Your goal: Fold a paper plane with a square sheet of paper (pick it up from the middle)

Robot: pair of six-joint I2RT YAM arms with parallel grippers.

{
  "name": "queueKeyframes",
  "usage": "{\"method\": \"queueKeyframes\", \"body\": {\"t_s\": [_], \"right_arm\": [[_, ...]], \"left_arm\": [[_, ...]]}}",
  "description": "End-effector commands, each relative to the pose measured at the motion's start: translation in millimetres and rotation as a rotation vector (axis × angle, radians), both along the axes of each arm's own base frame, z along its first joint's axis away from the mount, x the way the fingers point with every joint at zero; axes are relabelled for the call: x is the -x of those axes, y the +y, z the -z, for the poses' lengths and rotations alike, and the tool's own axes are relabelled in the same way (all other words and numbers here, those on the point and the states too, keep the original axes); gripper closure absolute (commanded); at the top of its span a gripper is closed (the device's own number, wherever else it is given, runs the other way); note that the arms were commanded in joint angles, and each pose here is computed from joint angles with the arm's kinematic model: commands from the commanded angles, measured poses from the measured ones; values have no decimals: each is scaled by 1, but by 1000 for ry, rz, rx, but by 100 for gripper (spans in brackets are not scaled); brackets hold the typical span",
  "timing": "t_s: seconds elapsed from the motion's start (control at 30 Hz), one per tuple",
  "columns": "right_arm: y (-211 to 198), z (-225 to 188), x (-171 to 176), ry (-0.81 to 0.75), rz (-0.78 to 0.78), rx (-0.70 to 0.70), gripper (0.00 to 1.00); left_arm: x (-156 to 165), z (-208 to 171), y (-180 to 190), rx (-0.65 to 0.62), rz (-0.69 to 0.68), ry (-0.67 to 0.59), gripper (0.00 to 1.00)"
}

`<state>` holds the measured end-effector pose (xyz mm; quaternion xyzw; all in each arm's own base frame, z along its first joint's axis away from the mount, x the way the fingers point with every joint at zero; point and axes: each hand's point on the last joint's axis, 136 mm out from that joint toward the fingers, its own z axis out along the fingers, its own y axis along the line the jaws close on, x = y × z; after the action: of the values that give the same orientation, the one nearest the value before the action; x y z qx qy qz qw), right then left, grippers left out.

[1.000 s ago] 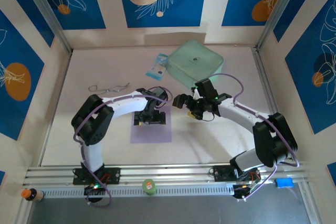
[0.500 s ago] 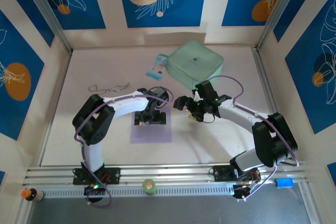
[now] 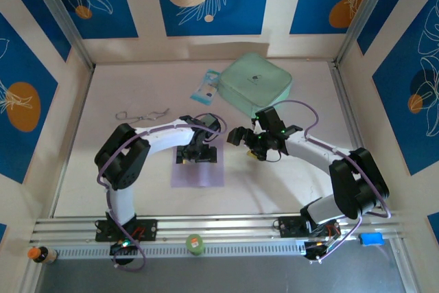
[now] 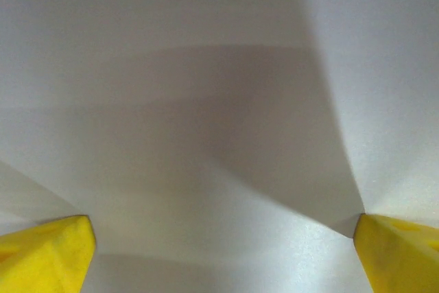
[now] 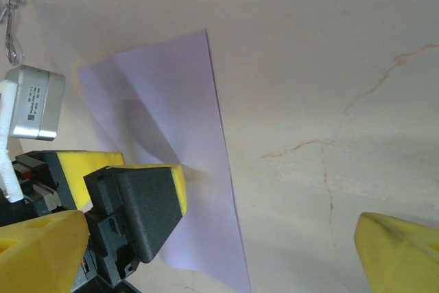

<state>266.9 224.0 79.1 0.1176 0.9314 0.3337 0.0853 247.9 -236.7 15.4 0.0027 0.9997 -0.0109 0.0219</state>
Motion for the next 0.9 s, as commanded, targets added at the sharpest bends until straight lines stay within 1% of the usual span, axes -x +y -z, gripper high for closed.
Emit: {"method": "queueKeyframes", "body": {"t_s": [0.0,0.13,0.3,0.47,0.53,0.63,0.7,0.87], "right_arm": [[-5,1,3,7,25,1,0],[-5,2,3,12,28,1,0],[-5,2,3,10,29,2,0],[-11,0,3,-11,57,16,0],[-14,-2,2,-29,68,23,0],[-20,-5,2,-45,91,39,0],[-23,-5,3,-49,101,51,0],[-33,-6,3,-57,143,88,0]], "left_arm": [[10,23,3,-31,3,36,4],[10,22,2,-25,8,29,5],[8,19,-1,-8,17,16,9],[6,13,-17,75,59,-8,27],[5,11,-19,93,64,-14,31],[5,8,-22,109,70,-26,33],[4,5,-23,123,72,-38,38],[0,-6,-31,184,82,-84,48]]}}
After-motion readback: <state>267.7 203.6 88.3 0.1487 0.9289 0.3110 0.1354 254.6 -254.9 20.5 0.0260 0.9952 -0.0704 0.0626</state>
